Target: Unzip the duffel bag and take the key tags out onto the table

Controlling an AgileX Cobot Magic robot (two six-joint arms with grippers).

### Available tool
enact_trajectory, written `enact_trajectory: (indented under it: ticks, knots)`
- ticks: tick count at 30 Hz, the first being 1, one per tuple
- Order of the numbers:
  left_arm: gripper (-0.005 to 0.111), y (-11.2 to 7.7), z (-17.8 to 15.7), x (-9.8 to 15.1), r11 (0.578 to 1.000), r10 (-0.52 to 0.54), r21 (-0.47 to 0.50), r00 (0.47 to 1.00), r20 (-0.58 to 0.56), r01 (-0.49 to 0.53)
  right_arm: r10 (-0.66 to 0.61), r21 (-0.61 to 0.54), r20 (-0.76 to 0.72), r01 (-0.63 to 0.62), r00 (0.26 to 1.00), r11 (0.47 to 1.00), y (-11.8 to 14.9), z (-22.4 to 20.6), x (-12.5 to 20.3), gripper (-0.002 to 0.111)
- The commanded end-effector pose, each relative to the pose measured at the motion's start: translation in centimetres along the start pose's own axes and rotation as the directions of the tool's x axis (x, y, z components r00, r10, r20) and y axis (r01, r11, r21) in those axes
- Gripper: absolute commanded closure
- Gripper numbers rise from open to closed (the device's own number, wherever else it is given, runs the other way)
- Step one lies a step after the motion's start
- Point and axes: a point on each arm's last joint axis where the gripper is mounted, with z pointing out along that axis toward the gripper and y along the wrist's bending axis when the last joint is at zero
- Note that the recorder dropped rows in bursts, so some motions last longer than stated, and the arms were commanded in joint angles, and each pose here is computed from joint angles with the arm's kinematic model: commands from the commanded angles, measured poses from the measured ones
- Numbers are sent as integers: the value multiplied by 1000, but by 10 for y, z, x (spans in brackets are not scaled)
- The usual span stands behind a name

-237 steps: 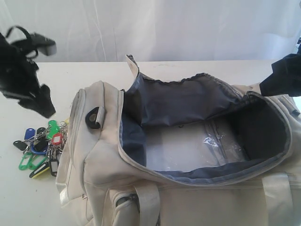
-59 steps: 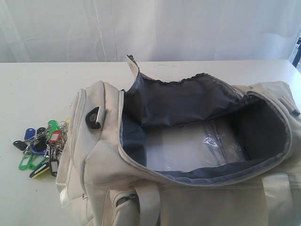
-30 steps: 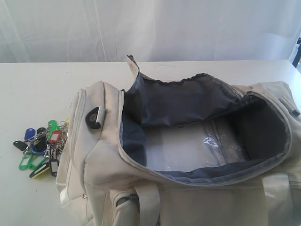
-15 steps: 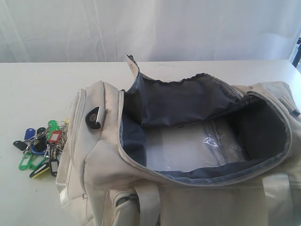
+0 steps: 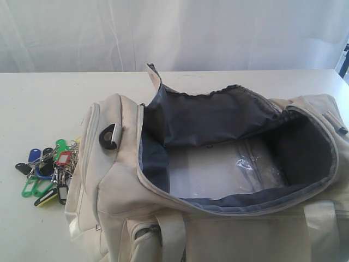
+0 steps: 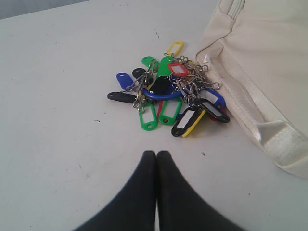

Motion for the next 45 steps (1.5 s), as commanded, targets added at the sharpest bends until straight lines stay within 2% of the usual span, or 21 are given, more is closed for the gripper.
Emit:
enact_trajectory:
  ticks: [1, 10, 18, 45]
  knots:
    - [107, 0, 0, 0, 1000, -15, -1, 1000, 4, 15, 6, -4, 13, -6, 1000, 1000, 0, 0, 0, 80]
    - [107, 0, 0, 1, 1000, -13, -4, 1000, 3, 13, 6, -4, 13, -6, 1000, 1000, 0, 0, 0, 80]
    - [107, 5, 0, 0, 995, -44, -89, 999, 8, 45, 6, -4, 13, -6, 1000, 1000, 0, 0, 0, 80]
    - [107, 5, 0, 0, 995, -44, -89, 999, 8, 45, 6, -4, 13, -6, 1000, 1000, 0, 0, 0, 80]
